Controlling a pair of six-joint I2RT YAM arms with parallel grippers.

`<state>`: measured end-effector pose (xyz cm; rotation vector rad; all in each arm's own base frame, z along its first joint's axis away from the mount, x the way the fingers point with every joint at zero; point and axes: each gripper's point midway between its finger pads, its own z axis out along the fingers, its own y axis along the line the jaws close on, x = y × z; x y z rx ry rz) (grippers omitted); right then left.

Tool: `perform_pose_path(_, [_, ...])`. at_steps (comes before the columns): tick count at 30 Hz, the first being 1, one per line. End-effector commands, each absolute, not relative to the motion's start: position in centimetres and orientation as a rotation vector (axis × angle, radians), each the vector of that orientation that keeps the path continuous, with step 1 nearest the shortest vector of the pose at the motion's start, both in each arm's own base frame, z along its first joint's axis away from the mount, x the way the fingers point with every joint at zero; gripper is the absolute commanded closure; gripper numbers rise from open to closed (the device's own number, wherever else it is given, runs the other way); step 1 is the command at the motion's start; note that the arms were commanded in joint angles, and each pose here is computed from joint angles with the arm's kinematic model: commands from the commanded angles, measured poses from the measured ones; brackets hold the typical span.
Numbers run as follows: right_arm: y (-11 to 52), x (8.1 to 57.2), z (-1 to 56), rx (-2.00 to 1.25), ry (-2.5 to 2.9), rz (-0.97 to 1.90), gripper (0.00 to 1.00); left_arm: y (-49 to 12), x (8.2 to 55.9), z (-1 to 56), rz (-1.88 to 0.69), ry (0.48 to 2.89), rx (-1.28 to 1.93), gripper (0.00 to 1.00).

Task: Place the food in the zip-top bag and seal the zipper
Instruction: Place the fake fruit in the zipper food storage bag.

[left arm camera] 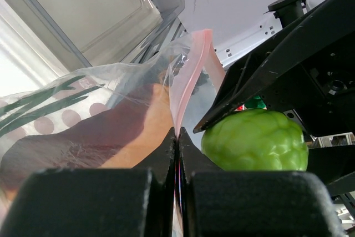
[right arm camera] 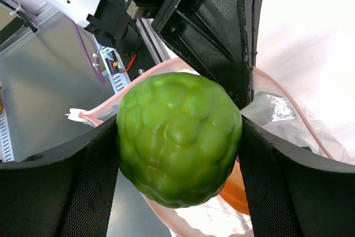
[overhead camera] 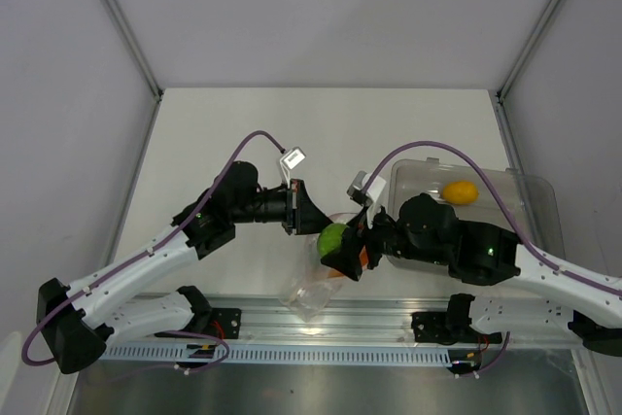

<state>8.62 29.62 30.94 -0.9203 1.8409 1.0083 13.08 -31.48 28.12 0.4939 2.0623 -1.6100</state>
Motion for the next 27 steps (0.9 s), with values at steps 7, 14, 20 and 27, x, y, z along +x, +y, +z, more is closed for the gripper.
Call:
perform_pose_path(7, [29.7, 8.9, 31.2, -0.908, 1.813, 0.989, 0.13, -31.4, 13.4, 30.8, -1.626, 1.976, 0.506, 1.00])
perform_pose_path(14, [29.6, 9.1, 31.1, -0.889, 1.817, 0.986, 0.01, -31.4, 13.4, 30.7, -1.630, 1.979, 0.500, 0.99])
perform_pose_path(20, [28.9, 10.2, 31.6, -0.817, 1.823, 0.937, 0.01, -31.4, 13.4, 30.8, -1.632, 1.973, 0.504, 0.99])
perform_pose_path(27, [26.5, 12.3, 33.5, -0.627, 1.816, 0.853, 0.00, -31.3, 13.2, 30.5, -1.629, 1.983, 0.505, 1.00])
